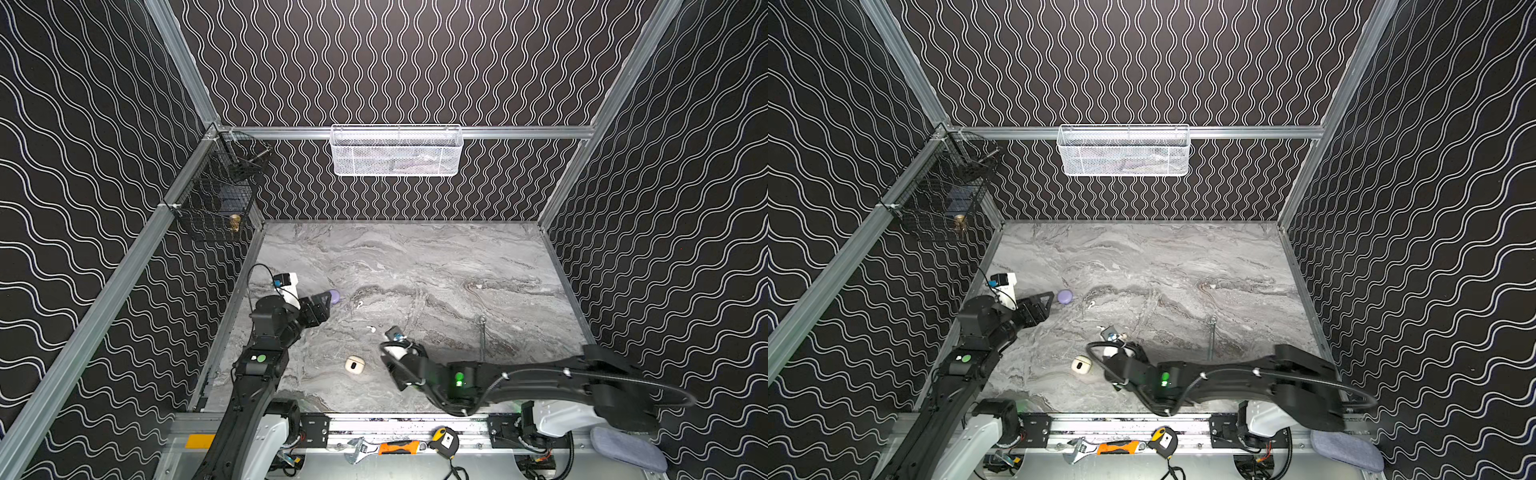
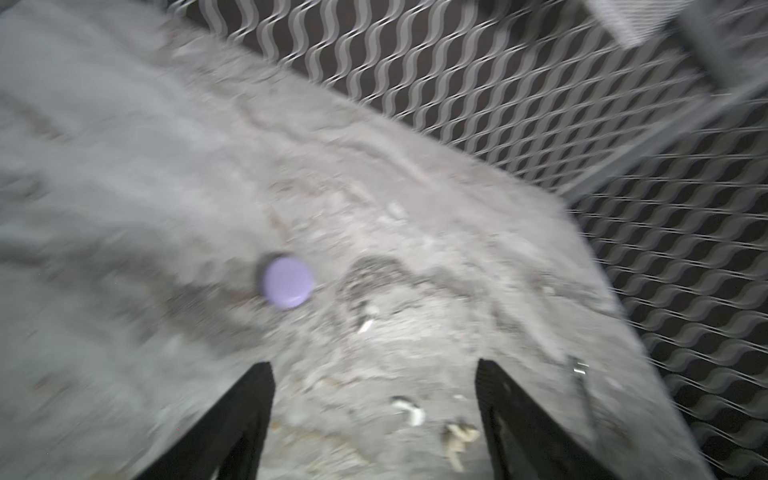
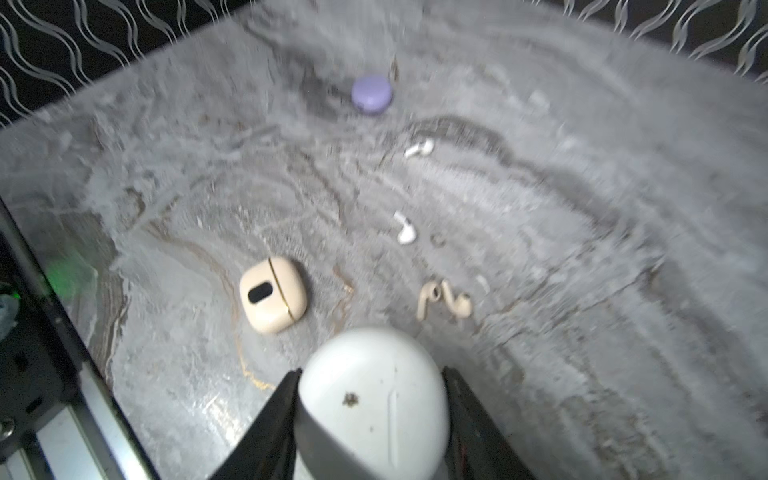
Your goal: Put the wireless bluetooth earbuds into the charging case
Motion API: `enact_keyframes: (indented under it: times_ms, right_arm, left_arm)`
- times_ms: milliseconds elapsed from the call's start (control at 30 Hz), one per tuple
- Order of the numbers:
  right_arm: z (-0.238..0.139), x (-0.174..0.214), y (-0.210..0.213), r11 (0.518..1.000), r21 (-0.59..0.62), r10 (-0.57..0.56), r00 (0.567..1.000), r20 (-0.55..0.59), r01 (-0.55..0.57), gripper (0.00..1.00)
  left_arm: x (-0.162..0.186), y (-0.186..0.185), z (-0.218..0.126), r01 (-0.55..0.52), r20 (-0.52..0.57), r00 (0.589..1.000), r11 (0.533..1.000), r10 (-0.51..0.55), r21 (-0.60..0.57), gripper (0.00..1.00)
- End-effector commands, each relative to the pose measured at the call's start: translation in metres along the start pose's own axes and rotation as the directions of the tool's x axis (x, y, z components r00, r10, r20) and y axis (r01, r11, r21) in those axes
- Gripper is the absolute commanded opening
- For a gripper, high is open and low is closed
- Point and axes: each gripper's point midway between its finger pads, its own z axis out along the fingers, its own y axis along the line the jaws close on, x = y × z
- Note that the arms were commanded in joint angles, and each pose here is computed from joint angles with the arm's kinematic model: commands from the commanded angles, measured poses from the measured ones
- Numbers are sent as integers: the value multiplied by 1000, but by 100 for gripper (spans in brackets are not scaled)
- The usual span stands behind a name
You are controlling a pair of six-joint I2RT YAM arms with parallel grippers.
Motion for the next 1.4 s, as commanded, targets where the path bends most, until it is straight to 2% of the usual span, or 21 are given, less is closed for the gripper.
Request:
enact_keyframes:
  times_ms: [0,133,267,433,567,700,867,1233,1367]
  right_arm:
    - [-29,-79,-1,993,8,-111,933,343,115,28]
    - [-50,-105,-7,966,87,-256,859,443,243,24]
    - [-67,-117,-4,938,108,-335,783,523,329,23]
    - [-74,-126,-10,917,148,-387,739,551,370,23]
    - [-74,-129,-10,899,176,-428,720,546,401,23]
    - [-73,-131,-11,891,192,-446,715,538,411,22]
    - [-73,-132,-10,883,199,-461,704,541,425,22]
    - [-69,-134,-12,858,238,-508,688,518,454,19]
    - [-73,-134,-10,856,222,-508,679,530,467,19]
  left_arm:
    - [-10,-58,-13,1,-39,999,963,10,271,72]
    - [-16,-92,-33,-35,-35,998,927,51,374,69]
    - [-11,-123,-48,-78,-29,994,888,102,453,66]
    - [12,-152,-51,-131,-65,980,850,190,510,63]
    - [34,-173,-46,-149,-95,965,808,245,570,56]
    - [40,-179,-52,-198,-65,957,803,282,563,54]
    - [51,-190,-49,-187,-96,948,772,304,607,49]
    - [66,-200,-55,-208,-117,926,743,359,637,47]
    - [72,-199,-52,-212,-139,915,746,378,631,46]
